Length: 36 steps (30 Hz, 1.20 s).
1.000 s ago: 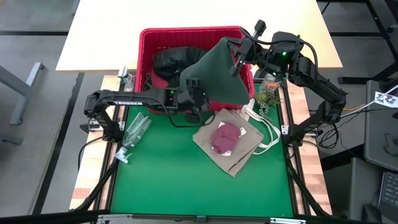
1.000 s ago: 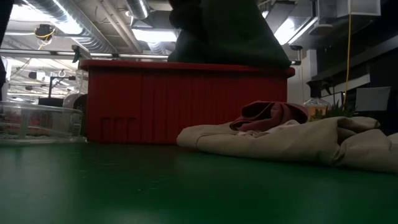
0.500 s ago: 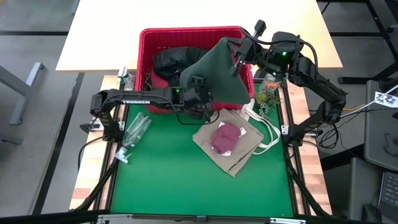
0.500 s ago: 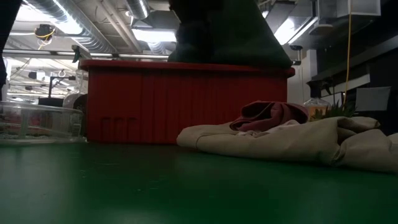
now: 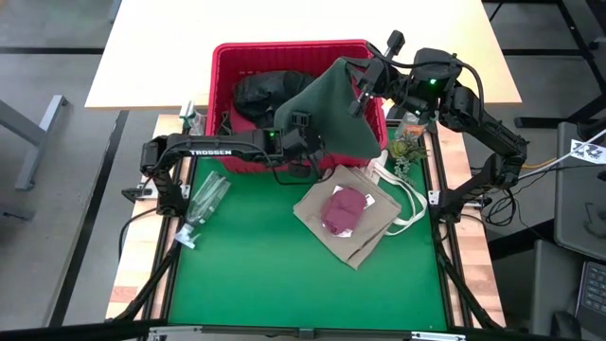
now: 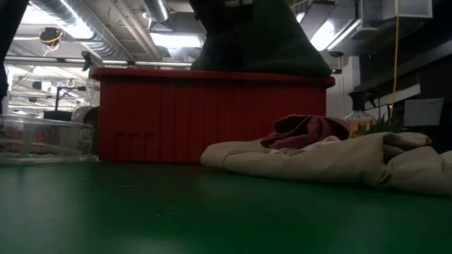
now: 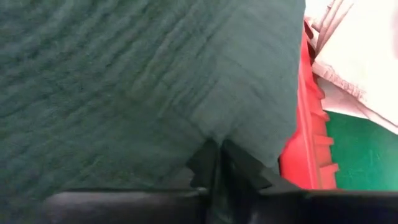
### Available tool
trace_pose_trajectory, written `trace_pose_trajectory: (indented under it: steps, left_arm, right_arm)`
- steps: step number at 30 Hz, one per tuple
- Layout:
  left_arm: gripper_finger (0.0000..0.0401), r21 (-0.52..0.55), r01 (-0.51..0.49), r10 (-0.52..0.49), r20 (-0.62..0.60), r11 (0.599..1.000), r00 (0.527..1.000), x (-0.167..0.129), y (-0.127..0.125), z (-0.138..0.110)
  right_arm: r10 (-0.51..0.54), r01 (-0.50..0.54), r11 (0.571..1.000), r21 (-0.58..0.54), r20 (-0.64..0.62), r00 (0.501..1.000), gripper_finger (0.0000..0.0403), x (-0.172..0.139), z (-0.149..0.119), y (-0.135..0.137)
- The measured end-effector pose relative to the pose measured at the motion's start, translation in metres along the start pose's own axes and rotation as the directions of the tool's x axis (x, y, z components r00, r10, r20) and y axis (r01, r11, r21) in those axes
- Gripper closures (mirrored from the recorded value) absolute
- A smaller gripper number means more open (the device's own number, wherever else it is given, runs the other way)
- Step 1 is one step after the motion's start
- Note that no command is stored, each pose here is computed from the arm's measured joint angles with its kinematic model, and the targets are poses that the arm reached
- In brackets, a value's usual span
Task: Fold laundry
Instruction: Fold the green polo shirt
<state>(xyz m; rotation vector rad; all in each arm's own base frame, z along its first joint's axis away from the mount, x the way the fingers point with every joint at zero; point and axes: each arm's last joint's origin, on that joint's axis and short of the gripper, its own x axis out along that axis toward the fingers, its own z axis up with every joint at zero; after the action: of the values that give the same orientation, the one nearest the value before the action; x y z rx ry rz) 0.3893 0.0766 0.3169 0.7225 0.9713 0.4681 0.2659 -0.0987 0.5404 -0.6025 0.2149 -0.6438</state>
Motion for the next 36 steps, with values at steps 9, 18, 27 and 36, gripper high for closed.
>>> trace_pose_trajectory:
  steps: [9,18,27,36]
  left_arm:
    - [0.0399,-0.053,0.001,-0.001,0.004,0.999,1.0,-0.002,0.0,0.001]
    - [0.04,-0.165,0.002,0.013,0.091,0.986,0.996,-0.037,0.014,0.001]
    - [0.0401,-0.318,-0.054,0.125,0.207,0.946,0.97,-0.112,0.056,-0.02]
    - [0.0401,-0.482,-0.159,0.313,0.257,0.861,0.914,-0.193,0.103,-0.07]
  right_arm:
    - [0.0,0.0,1.0,0.0,0.0,1.0,0.0401,0.0,0.0,0.0]
    - [-0.001,0.001,1.0,-0.011,-0.001,1.0,0.0401,0.0,0.0,0.0]
    - [-0.031,0.03,0.999,-0.017,-0.031,0.999,0.0401,0.0,-0.001,-0.001]
    - [-0.021,0.016,0.999,-0.041,-0.131,0.991,0.0401,-0.001,-0.009,0.004]
